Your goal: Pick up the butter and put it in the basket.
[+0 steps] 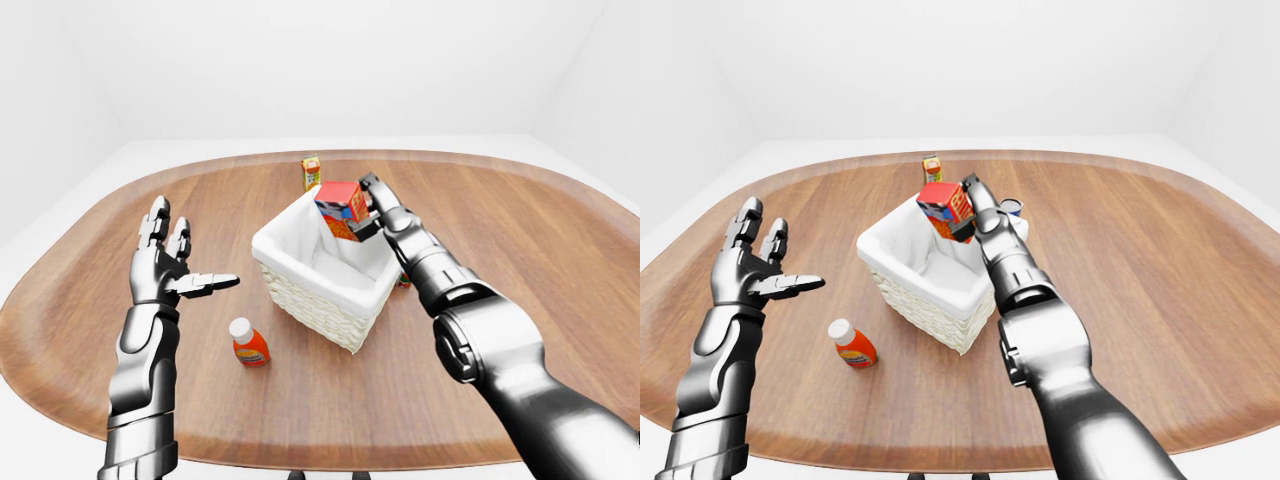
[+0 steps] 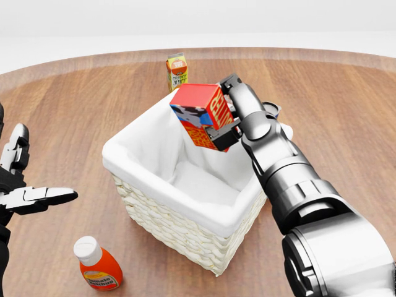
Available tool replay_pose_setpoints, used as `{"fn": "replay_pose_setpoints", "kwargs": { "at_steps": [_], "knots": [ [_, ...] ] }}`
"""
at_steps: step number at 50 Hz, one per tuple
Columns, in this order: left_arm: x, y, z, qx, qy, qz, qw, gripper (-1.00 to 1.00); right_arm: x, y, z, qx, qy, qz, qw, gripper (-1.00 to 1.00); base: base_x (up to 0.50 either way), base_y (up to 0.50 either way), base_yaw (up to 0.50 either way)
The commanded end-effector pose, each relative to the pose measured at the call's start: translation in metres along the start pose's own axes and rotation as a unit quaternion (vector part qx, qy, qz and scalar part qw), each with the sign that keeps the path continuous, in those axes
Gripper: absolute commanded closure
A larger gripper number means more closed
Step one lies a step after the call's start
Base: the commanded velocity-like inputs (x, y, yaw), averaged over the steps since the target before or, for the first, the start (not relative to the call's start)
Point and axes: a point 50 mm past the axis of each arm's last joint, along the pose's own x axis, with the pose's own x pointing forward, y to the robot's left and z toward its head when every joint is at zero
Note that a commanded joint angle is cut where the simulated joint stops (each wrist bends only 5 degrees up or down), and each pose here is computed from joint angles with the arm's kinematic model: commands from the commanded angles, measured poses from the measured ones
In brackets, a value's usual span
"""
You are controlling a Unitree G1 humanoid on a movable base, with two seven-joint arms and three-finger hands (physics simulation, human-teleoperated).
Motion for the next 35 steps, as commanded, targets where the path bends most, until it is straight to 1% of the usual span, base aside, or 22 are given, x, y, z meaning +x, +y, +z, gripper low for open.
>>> {"fn": "replay_pose_setpoints", "kwargs": {
  "at_steps": [1, 3, 4, 9, 12, 29, 35],
  "knots": [
    [0.0, 0.002, -0.003, -0.002, 0.006, 0.002, 1.0, -1.0, 0.0, 0.0, 0.009, 0.03, -0.012, -0.026, 0.999, 1.0, 0.0, 0.0, 0.0],
    [0.001, 0.002, -0.004, -0.002, 0.01, 0.002, 1.0, -1.0, 0.0, 0.001, 0.008, 0.03, -0.01, -0.029, 0.999, 1.0, 0.0, 0.0, 0.0],
    [0.001, 0.003, -0.005, -0.002, 0.012, 0.002, 1.0, -1.0, 0.0, 0.001, 0.007, 0.029, -0.008, -0.045, 0.999, 1.0, 0.0, 0.0, 0.0],
    [0.002, 0.003, -0.01, -0.003, 0.022, 0.003, 1.0, -1.0, -0.001, 0.004, 0.005, 0.025, -0.006, -0.055, 0.998, 1.0, 0.0, 0.0, 0.0],
    [0.0, 0.004, -0.014, -0.004, 0.029, 0.003, 1.0, -1.0, -0.001, 0.006, 0.005, 0.027, -0.005, -0.054, 0.998, 1.0, 0.0, 0.0, 0.0],
    [0.002, 0.004, -0.021, -0.005, 0.045, 0.003, 0.999, -1.0, -0.002, 0.013, -0.005, 0.022, 0.012, -0.073, 0.997, 1.0, 0.0, 0.0, 0.0],
    [0.002, 0.004, -0.021, -0.004, 0.046, 0.003, 0.999, -1.0, -0.002, 0.016, -0.008, 0.021, 0.016, -0.071, 0.997, 1.0, 0.0, 0.0, 0.0]
  ]
}}
